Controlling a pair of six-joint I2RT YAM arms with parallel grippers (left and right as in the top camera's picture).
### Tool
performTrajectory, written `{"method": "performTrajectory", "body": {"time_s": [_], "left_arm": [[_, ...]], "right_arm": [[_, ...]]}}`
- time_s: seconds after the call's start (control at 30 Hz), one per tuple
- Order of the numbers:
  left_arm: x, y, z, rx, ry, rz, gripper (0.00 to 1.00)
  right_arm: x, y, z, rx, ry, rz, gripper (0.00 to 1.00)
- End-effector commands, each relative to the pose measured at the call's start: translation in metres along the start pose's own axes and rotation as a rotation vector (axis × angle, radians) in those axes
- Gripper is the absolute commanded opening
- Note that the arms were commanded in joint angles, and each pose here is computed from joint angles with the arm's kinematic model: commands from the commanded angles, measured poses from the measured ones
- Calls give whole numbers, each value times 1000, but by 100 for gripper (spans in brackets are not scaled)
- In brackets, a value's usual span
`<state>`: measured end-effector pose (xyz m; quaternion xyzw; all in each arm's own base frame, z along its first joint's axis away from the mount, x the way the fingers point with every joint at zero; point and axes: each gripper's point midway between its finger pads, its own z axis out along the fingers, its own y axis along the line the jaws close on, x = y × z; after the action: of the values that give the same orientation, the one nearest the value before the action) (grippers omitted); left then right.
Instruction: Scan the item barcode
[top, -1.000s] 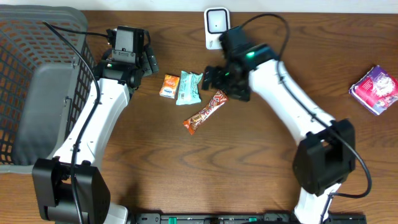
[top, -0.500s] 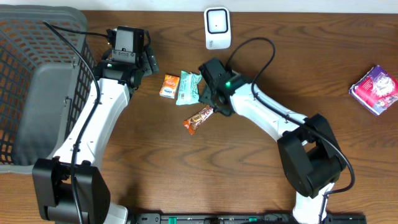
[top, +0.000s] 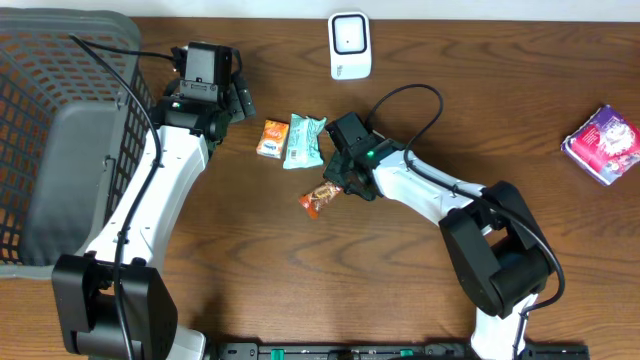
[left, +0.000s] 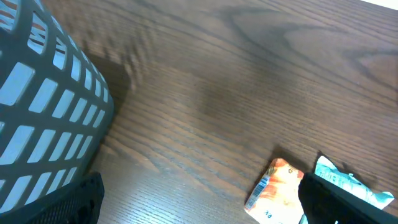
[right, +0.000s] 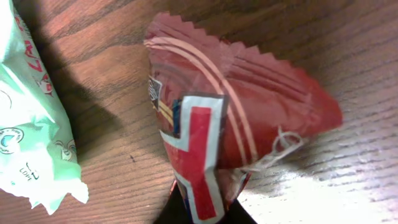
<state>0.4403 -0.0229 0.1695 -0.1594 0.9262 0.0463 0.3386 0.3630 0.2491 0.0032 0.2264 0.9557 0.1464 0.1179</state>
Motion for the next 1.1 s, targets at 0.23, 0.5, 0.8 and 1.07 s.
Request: {"method": "performTrajectory", "body": {"time_s": [0.23, 0.5, 0.8, 1.07], "left_arm": [[0, 3, 1, -9, -1, -11, 99], [0, 3, 1, -9, -1, -11, 99], [0, 3, 1, -9, -1, -11, 99], [0, 3, 1, -9, -1, -11, 99]], "right_arm": [[-11, 67, -75, -733, 372, -301, 1], [-19, 66, -176, -1283, 611, -445, 1], [-4, 70, -175, -1270, 660, -434, 1], [40, 87, -175, -1278, 738, -523, 1]]}}
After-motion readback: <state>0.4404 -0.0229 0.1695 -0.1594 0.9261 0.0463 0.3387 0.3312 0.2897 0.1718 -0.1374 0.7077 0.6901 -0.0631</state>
